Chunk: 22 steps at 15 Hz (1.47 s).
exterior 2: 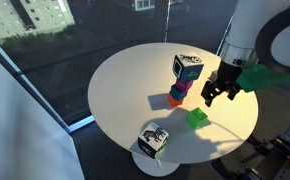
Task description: Pick up the green block and place it on top of the light green block
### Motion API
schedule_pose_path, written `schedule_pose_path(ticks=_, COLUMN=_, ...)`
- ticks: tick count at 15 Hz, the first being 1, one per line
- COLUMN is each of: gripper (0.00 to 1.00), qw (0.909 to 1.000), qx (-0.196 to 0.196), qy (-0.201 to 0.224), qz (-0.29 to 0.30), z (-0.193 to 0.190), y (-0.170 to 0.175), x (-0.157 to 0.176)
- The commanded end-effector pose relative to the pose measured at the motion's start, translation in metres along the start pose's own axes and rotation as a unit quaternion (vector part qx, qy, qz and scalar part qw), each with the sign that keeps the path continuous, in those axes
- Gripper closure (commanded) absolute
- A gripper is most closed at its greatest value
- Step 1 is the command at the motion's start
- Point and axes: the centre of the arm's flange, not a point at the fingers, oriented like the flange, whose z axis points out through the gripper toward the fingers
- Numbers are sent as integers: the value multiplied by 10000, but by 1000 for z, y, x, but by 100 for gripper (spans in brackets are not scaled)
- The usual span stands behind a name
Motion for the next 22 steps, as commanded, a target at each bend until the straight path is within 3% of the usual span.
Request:
schedule_pose_path(ticks=1, gripper=0, qw=9999, qx=-6, qy=108, qz=3, z=21, y=-9, x=5)
schedule_pose_path(ticks=10, gripper=0, qw=9989, qx=11, qy=412, qz=-236, z=60, y=-32, x=13)
schedule_pose_path(ticks=21, gripper=0, qw=9982, qx=-233, qy=459, qz=-299, z=99, y=-46, x=18)
schedule_pose_path(ticks=22, gripper=25, qw=9982, qx=-246, qy=453, qz=-290, z=100, y=-47, x=18)
